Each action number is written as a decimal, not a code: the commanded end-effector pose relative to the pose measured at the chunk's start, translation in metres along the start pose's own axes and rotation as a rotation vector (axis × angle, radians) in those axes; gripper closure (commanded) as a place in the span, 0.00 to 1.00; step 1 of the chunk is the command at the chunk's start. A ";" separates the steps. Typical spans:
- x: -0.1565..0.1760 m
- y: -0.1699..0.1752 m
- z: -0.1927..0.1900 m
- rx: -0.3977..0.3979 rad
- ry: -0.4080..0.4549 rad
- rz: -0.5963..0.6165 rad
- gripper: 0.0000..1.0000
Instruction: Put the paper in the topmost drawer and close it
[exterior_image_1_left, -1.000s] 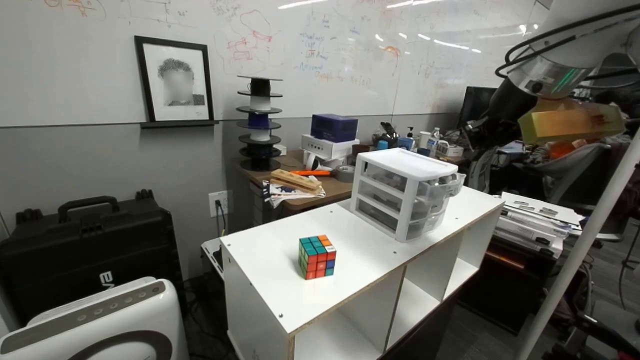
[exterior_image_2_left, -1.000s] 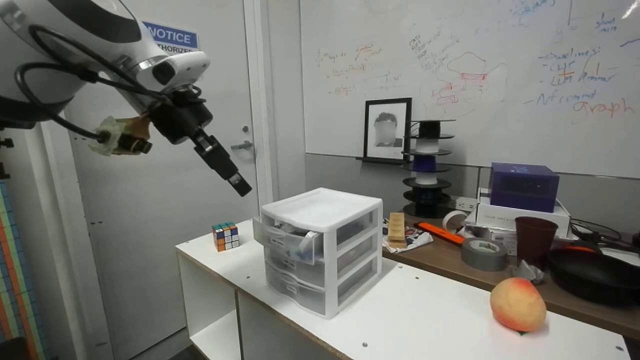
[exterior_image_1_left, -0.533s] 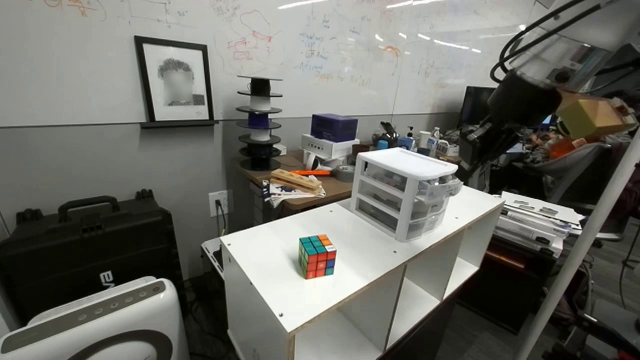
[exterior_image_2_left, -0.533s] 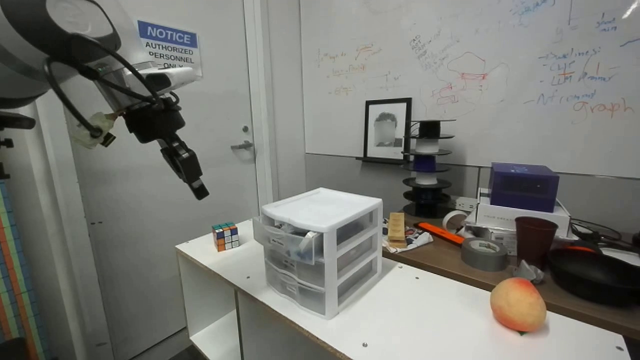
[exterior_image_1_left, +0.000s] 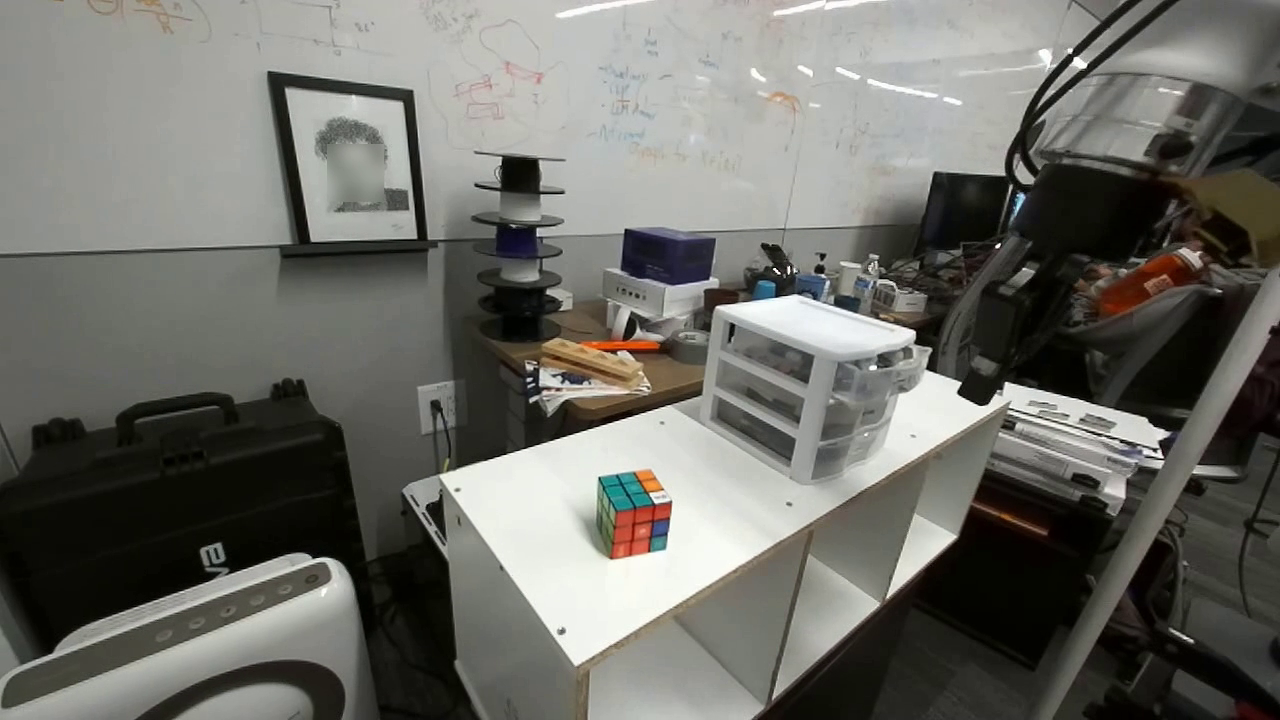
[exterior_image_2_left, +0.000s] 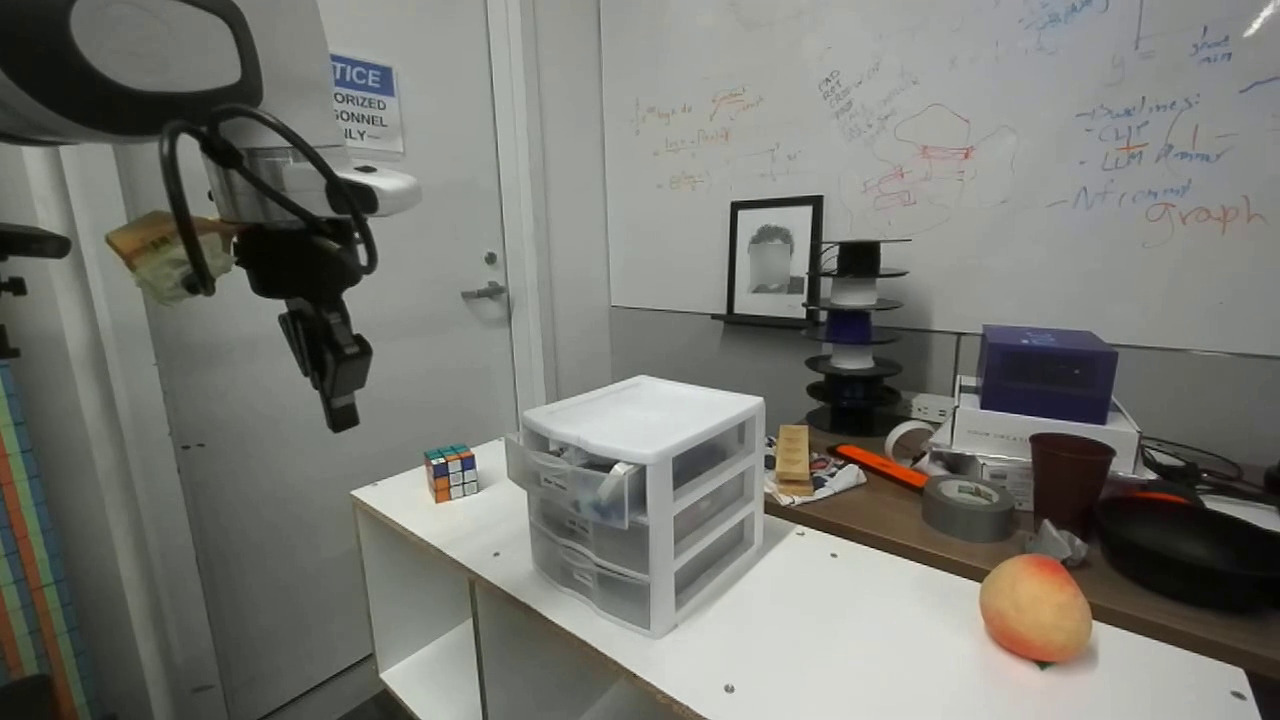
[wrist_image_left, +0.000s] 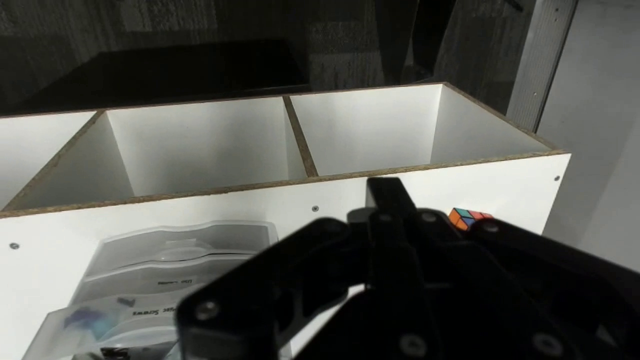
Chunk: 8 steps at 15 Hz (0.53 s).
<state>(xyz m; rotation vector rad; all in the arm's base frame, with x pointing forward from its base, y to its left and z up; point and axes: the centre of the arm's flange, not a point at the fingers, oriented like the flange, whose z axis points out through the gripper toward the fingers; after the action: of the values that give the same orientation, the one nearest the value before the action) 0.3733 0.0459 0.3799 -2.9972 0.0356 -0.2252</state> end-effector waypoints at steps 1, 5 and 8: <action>-0.001 0.000 0.000 0.001 0.000 0.000 0.99; -0.001 0.000 0.005 -0.007 -0.011 0.000 0.99; 0.001 0.005 0.009 -0.018 -0.020 0.010 1.00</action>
<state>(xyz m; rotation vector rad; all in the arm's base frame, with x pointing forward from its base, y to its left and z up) 0.3729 0.0465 0.3736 -3.0062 0.0350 -0.2050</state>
